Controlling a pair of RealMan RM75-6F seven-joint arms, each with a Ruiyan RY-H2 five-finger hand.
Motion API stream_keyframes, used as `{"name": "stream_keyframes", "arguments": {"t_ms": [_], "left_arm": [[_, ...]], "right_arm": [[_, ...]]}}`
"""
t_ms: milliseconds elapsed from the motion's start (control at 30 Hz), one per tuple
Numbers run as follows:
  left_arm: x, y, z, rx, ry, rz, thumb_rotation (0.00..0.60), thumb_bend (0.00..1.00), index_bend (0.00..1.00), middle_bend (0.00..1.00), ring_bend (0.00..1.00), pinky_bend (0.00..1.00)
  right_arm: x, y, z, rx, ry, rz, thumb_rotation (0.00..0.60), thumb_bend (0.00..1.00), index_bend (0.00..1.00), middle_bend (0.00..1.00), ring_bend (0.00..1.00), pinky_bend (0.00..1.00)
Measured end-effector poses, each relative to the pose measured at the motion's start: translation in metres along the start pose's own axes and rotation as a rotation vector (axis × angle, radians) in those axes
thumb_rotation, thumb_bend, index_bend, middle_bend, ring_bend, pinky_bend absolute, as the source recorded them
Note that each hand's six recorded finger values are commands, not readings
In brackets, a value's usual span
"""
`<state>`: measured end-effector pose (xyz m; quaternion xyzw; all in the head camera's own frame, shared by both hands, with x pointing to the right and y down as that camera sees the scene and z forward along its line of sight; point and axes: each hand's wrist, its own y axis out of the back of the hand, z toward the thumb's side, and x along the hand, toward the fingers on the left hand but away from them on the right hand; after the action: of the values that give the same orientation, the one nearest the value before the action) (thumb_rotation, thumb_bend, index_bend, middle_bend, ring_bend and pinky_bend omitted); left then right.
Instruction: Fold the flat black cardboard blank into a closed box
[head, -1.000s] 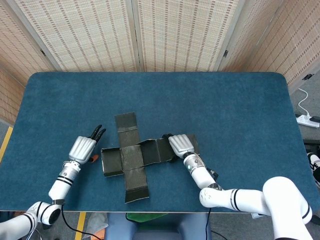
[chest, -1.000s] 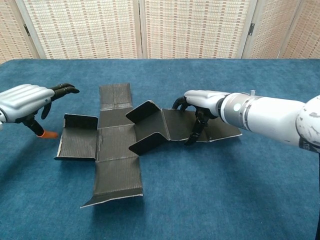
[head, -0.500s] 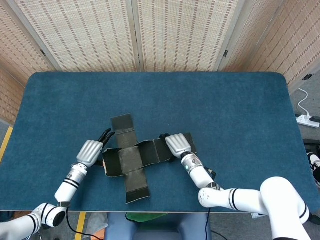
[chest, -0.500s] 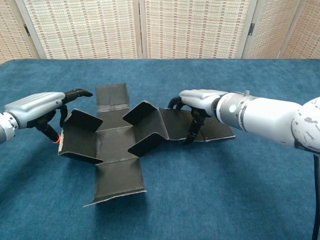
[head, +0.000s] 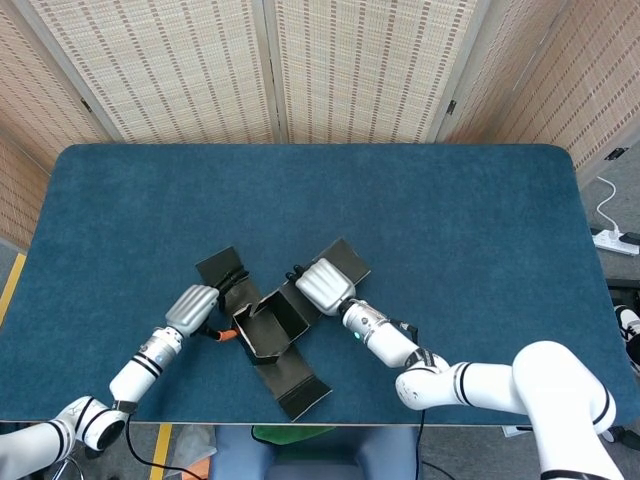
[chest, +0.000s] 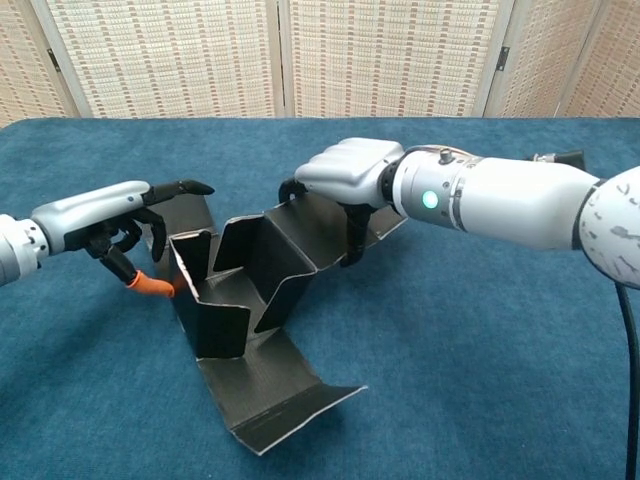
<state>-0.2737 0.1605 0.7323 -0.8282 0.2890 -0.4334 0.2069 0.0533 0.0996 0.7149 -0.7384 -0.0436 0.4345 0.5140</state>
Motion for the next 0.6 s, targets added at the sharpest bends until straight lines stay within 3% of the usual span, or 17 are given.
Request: {"name": "stream_keyframes", "arguments": {"t_ms": [333,600], "left_arm": [[0.004,-0.010,0.002,-0.152,-0.018,-0.131,0.600,0.19,0.00,0.00,0.54,0.85],[0.005,-0.018,0.003,-0.289,-0.024,-0.213,0.600,0.19,0.00,0.00,0.54,0.85]], "right_arm": [[-0.009,0.022,0.010,0.253,0.113,-0.102,0.600,0.17,0.41,0.39,0.76,1.00],[-0.019,0.031,0.017,0.354,0.177,-0.171,0.600,0.17,0.40,0.39,0.76,1.00]]}}
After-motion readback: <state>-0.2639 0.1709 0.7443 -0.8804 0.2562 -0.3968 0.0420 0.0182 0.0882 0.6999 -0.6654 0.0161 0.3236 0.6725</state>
